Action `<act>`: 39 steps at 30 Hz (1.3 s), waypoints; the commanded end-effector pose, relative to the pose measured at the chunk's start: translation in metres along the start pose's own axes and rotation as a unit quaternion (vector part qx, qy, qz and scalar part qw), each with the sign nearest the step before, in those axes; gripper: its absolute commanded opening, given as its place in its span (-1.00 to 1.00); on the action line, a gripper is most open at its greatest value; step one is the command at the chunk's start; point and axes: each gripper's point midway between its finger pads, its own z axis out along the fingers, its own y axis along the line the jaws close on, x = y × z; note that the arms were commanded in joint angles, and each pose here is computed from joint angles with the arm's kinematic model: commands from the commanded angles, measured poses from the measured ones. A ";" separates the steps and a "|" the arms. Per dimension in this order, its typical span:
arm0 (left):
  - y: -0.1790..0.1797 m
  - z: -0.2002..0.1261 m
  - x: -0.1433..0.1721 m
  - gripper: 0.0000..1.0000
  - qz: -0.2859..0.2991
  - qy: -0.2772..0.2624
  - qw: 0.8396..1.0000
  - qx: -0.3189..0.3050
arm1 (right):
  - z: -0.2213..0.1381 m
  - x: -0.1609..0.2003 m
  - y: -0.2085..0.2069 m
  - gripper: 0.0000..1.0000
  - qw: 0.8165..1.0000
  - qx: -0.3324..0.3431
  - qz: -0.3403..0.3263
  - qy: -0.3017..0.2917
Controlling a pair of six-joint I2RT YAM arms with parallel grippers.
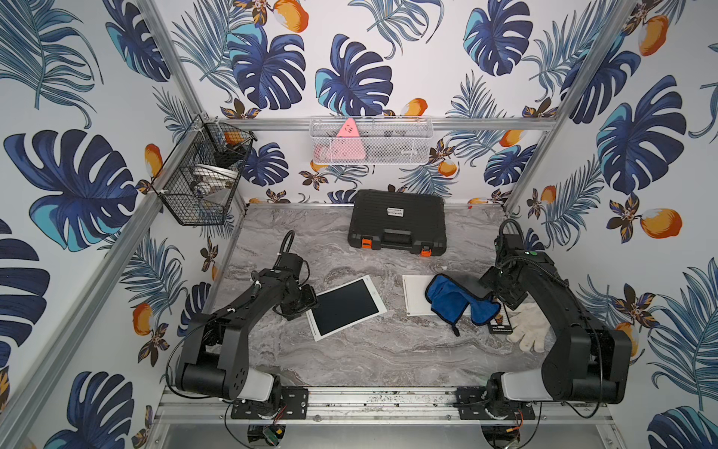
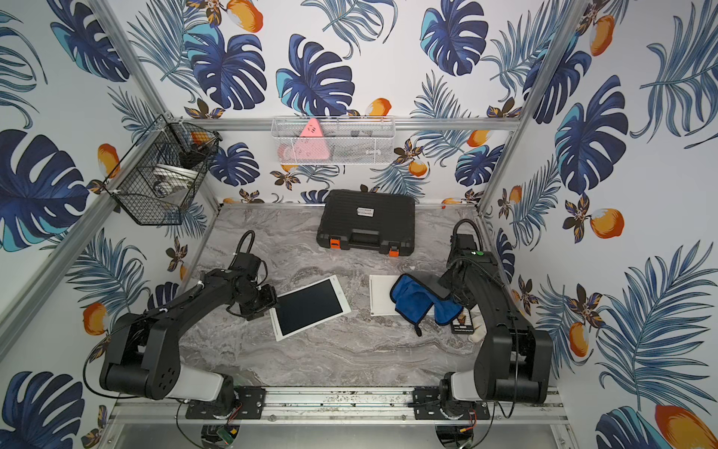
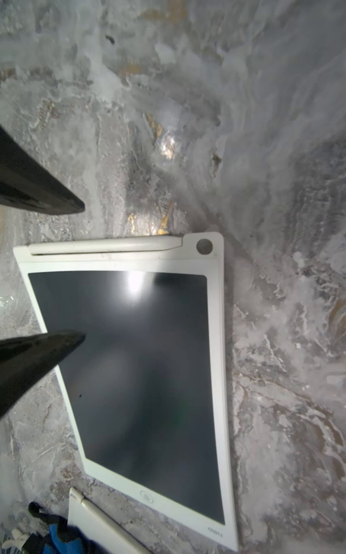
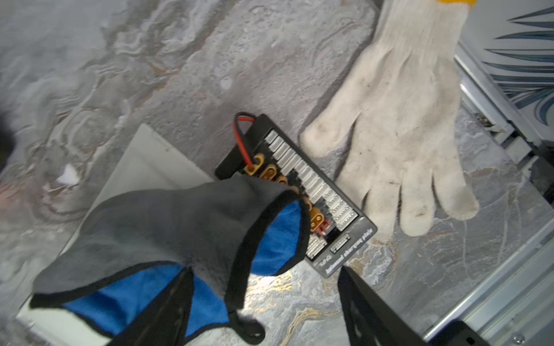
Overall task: Wipe the drawing tablet
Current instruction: Place the cleaning item on the drawing tablet, then move the distractor to the center of the board.
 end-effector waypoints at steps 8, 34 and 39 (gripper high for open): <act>-0.003 -0.008 0.004 0.32 0.009 0.006 1.000 0.006 | 0.056 -0.038 -0.071 0.74 0.980 0.092 0.173 0.032; -0.001 -0.015 0.009 0.32 0.011 0.004 1.000 0.007 | 0.121 -0.055 0.140 0.52 0.980 -0.117 -0.073 0.145; -0.001 -0.016 0.012 0.39 0.011 0.007 1.000 0.012 | 0.060 -0.086 0.166 0.55 0.982 -0.153 -0.101 0.054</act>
